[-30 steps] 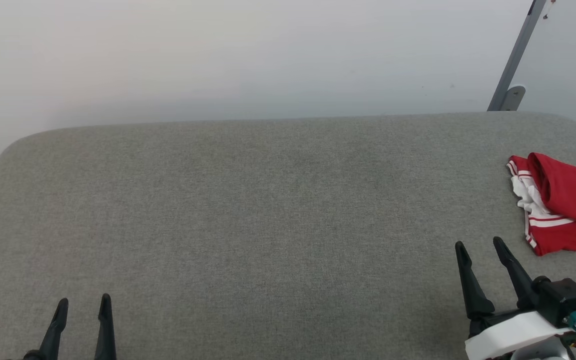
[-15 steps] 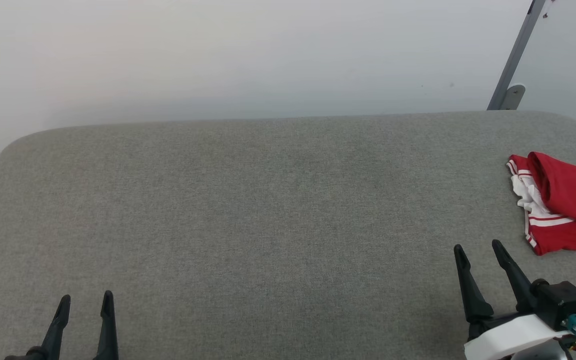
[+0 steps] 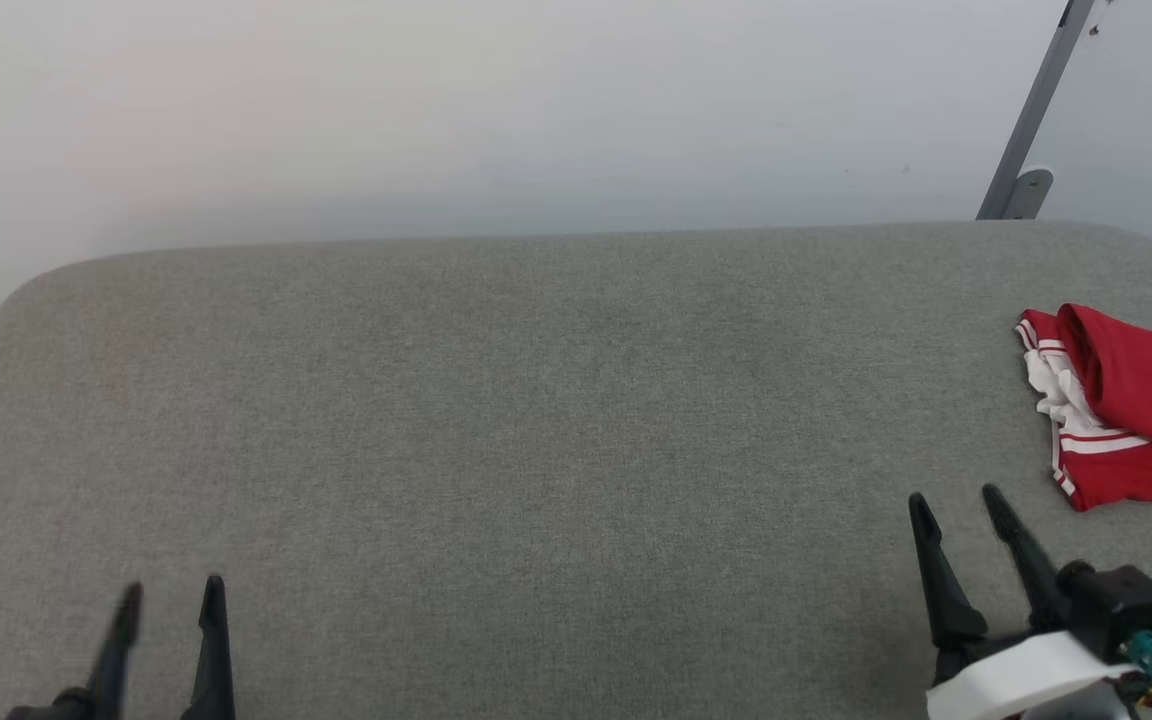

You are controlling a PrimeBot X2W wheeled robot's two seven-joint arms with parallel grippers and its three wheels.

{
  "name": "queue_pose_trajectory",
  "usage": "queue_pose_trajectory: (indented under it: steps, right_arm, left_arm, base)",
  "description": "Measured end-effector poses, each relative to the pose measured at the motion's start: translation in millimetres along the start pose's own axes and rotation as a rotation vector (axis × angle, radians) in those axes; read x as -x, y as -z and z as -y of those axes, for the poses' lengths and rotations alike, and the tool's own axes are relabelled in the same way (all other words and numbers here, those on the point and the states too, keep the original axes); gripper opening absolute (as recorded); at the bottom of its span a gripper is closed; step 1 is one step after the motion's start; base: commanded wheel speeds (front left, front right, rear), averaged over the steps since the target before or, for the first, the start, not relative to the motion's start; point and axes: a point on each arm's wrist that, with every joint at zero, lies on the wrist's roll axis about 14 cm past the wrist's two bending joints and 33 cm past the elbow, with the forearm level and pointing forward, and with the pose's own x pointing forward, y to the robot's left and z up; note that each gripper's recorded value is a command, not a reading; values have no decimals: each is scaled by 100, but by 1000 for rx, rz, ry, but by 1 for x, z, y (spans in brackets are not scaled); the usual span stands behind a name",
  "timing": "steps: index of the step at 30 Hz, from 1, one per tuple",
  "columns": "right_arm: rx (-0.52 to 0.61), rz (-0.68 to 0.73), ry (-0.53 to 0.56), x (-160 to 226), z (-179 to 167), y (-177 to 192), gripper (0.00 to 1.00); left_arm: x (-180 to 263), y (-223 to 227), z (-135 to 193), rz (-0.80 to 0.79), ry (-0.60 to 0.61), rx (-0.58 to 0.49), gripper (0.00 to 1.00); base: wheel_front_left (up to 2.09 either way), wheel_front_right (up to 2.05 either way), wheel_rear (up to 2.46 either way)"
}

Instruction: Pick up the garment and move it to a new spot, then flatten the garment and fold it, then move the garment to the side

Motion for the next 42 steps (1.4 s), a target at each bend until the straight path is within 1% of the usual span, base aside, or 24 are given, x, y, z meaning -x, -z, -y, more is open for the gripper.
queue_pose_trajectory:
  steps: [5,7,11,12,14,22,24,25,42]
  right_arm:
    - [-18,-66,14,10,1,22,0]
    - [-50,-77,26,11,2,24,0]
    - [-105,-79,46,11,5,25,0]
    - [-143,-80,59,11,6,25,0]
    - [-161,-83,64,10,7,25,0]
    - [-296,-84,108,8,14,25,0]
    - [-343,-80,118,6,15,24,0]
    - [-343,-80,118,6,15,24,0]
    - [-607,-64,168,-1,21,20,0]
  left_arm:
    - [7,20,3,-64,-14,34,0]
    - [8,23,3,-75,-22,64,0]
    - [7,25,1,-83,-39,120,0]
    - [6,26,0,-83,-50,161,0]
    - [5,27,0,-88,-53,176,0]
    - [-3,28,-1,-94,-81,317,0]
    - [-5,28,-1,-93,-90,368,0]
    - [-5,28,-1,-93,-90,368,0]
    - [-19,29,2,-100,-121,639,0]
  base:
    - [0,0,0]
    - [0,0,0]
    - [0,0,0]
    - [0,0,0]
    - [0,0,0]
    - [0,0,0]
    - [0,0,0]
    - [0,0,0]
    - [0,0,0]
